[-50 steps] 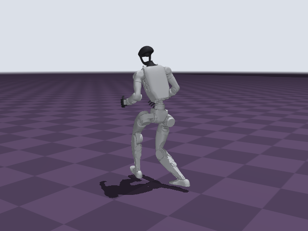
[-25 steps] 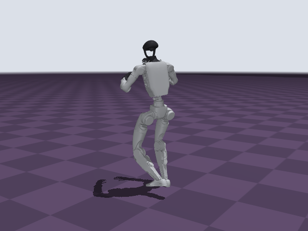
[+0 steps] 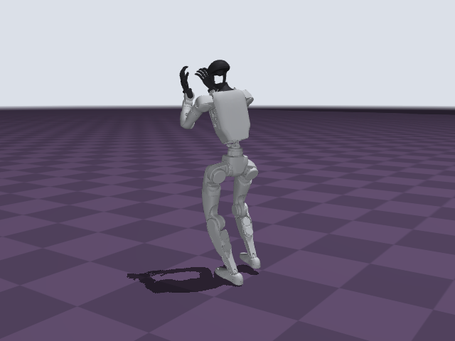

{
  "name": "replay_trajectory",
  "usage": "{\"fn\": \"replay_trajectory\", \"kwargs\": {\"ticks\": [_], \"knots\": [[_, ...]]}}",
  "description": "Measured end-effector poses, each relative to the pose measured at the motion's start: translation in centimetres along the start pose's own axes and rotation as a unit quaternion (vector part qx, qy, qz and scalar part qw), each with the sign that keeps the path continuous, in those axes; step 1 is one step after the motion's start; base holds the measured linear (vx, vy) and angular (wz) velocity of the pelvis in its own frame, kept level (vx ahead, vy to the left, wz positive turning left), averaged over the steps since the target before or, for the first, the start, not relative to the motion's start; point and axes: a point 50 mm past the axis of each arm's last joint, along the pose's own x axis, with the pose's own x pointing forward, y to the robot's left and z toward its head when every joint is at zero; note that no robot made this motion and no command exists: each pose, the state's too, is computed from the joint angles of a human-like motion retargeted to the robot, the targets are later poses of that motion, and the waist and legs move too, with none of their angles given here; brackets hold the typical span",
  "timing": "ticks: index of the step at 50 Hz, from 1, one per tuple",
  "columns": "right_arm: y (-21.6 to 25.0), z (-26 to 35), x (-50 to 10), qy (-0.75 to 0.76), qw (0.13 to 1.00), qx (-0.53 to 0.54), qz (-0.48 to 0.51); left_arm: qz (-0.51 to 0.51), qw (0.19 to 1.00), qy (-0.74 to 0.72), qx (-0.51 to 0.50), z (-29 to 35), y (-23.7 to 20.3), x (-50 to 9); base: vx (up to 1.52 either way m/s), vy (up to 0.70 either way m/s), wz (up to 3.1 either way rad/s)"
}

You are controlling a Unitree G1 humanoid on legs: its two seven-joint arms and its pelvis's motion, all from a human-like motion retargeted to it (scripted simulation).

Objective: Dance

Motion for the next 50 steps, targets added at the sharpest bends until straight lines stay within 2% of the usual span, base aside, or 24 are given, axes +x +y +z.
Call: {"fn": "replay_trajectory", "kwargs": {"ticks": [10, 22, 29, 35, 37, 40, 44, 47, 50], "knots": [[1.7, -0.6, -2.3, 0.039, 0.997, 0.0, 0.072, -0.011, 0.996, 0.08, -0.032, 0.0, 2.6, -3.8, -0.19, -0.05, -0.25], [1.6, -1.7, -3.0, 0.086, 0.982, -0.026, 0.164, -0.066, 0.992, 0.107, -0.008, 0.9, 6.1, -3.7, -0.24, -0.13, -0.35], [0.1, -2.9, -5.5, 0.161, 0.961, -0.043, 0.221, -0.081, 0.983, 0.161, 0.037, 1.0, 8.9, -4.8, -0.22, -0.17, -0.22], [-3.9, -4.3, -12.3, 0.329, 0.9, -0.103, 0.265, -0.055, 0.951, 0.279, 0.123, 0.8, 13.1, -9.1, -0.12, -0.17, -0.17], [-6.9, -3.7, -16.2, 0.412, 0.868, -0.138, 0.241, -0.025, 0.929, 0.341, 0.144, 1.3, 15.2, -11.9, -0.03, -0.16, -0.22], [-11.9, -1.3, -22.9, 0.539, 0.804, -0.203, 0.15, 0.029, 0.879, 0.449, 0.156, 3.1, 18.0, -17.1, -0.01, -0.17, -0.15], [-16.6, 6.1, -33.5, 0.694, 0.67, -0.261, -0.03, 0.125, 0.786, 0.599, 0.087, 7.0, 19.4, -25.7, 0.02, -0.18, -0.02], [-15.9, 12.7, -41.2, 0.781, 0.55, -0.243, -0.166, 0.22, 0.719, 0.659, -0.021, 9.7, 17.9, -31.2, 0.03, -0.17, 0.03], [-11.5, 16.6, -47.0, 0.831, 0.456, -0.172, -0.269, 0.303, 0.684, 0.65, -0.133, 10.2, 15.2, -34.1, 0.02, -0.15, 0.0]]}}
